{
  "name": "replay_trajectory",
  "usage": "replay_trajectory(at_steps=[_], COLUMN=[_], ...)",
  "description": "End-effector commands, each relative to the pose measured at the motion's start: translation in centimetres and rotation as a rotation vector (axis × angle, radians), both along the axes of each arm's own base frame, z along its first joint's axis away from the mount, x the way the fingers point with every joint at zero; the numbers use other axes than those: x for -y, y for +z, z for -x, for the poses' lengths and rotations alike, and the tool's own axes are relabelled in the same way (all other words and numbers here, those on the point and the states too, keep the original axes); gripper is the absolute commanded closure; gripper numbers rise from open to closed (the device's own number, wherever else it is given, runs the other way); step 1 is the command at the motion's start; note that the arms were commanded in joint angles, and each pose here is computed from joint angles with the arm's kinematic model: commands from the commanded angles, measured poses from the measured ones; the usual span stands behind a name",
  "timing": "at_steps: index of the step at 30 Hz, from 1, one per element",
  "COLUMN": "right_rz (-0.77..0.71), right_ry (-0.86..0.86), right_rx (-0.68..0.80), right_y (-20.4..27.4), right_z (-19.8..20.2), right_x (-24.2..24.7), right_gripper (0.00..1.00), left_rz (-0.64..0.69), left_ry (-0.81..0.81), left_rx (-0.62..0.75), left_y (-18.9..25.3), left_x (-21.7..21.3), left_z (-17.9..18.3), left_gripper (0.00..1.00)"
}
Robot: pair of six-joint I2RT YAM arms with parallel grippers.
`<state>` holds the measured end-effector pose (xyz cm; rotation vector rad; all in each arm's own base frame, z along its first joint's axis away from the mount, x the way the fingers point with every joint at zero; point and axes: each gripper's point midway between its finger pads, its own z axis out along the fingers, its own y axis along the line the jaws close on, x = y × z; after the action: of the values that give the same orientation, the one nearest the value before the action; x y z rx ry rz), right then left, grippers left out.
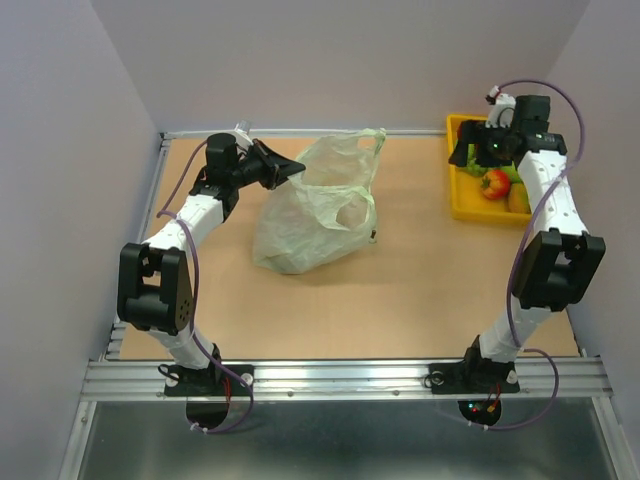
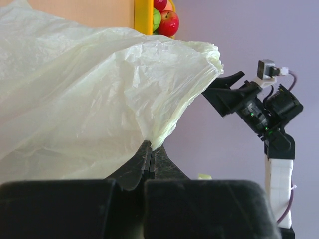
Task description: Place the fake fruits into the plastic bag and tie a complex knot
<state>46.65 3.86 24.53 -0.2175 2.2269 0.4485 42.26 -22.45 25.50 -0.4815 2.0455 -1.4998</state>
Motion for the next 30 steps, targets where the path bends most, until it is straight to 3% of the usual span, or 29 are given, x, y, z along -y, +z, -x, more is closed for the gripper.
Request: replay_trajectory(at_steps=[1,4,8,19,30], right_rz=[0.259,0.382,0.496,0.659,0.723], right_ry=[-0.251,-0.352,-0.382,-0.434,-0.474], right_rx=[-0.04,-0.107,-0.166,-0.273,-0.322], right_y=[-1.7,-4.3,-6.5,-11.6,-14.3], right_z=[-1.0,-1.4,-1.5,-1.7,-0.3], right_x=[10.7,16.4,19.7,24.1,26.2], right_gripper=[0.03,0.06,0.09,0.12,0.06], left_rz=[0.009,0.006,0.007,0.0,0.001], left_ry=[-0.031,-0.031,-0.033,-0.041,-0.041], left_rx=[0.105,0.102,0.105,0.098,0.099], left_y=[3.0,2.8,3.0,2.4,2.4], left_x=[0.5,0.5,0.5,0.6,0.6], left_z=[-0.2,-0.2,-0.3,-0.2,-0.3], left_gripper=[1.0,1.0,1.0,1.0,1.0])
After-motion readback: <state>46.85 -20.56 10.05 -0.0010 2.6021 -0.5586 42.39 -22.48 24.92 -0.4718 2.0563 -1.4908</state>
